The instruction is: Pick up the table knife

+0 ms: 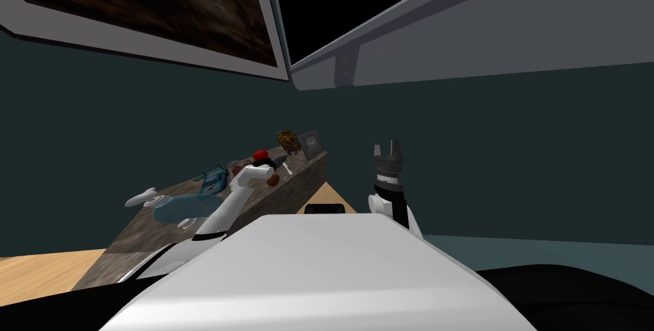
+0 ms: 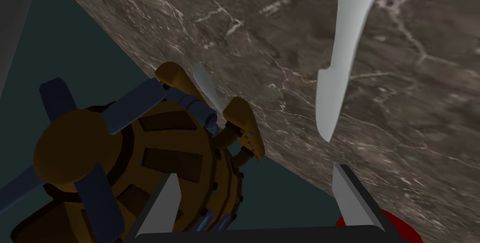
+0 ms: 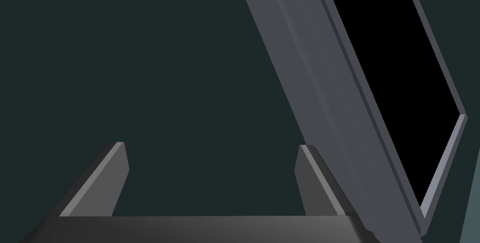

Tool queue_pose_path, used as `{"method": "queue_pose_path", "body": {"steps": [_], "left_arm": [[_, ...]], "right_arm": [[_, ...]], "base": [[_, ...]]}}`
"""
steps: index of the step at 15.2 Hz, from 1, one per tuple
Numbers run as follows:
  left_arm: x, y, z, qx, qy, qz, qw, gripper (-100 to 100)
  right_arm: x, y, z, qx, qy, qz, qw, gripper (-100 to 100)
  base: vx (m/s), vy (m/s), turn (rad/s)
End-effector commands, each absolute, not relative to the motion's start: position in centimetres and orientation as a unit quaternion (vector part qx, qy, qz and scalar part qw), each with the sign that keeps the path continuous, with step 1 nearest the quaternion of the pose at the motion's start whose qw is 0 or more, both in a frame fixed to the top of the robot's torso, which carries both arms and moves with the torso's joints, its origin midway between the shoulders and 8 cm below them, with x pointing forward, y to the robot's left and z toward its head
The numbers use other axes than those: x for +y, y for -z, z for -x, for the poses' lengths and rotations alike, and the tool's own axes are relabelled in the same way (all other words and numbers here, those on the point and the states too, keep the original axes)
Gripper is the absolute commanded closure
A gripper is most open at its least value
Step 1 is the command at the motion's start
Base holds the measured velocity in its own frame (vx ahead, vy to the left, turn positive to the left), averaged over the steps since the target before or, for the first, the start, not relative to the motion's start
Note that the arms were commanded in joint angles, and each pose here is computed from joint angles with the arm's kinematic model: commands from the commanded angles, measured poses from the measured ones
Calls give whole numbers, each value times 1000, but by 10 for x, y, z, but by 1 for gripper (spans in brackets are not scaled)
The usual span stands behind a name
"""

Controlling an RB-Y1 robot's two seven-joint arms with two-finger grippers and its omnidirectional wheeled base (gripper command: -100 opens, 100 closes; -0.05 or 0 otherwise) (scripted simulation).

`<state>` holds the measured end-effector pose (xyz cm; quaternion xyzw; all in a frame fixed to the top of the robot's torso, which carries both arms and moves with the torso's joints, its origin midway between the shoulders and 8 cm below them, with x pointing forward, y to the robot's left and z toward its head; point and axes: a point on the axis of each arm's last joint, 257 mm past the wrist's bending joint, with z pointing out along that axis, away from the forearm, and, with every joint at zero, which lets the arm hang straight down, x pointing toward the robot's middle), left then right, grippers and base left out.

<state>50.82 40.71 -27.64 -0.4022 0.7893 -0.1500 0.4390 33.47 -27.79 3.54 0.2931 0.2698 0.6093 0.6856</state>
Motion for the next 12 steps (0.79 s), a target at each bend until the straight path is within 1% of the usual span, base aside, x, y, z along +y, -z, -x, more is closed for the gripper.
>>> {"method": "queue_pose_path", "body": {"steps": [1,2,3,6,7,10,12], "left_arm": [[413,284,-502,798,136,408,422,-100],[413,286,-500,800,133,409,418,-100],[424,288,-502,807,120,410,408,-100],[426,296,-494,814,109,417,390,-100],[437,298,-495,820,96,419,378,-100],[438,305,-487,826,85,424,361,-100],[449,309,-483,834,69,429,340,-100]], "right_arm": [[-278,-35,-335,270,-609,-293,686,0],[-278,-35,-335,270,-609,-293,686,0],[-278,-35,-335,270,-609,-293,686,0],[-278,-35,-335,270,-609,-293,686,0],[-278,-35,-335,270,-609,-293,686,0],[-278,-35,-335,270,-609,-293,686,0],[-278,-35,-335,270,-609,-293,686,0]], "base": [[19,-10,-42],[10,-7,5],[15,-14,-76],[16,-10,-56],[18,-13,-72],[18,-9,-55],[19,-13,-101]]}}
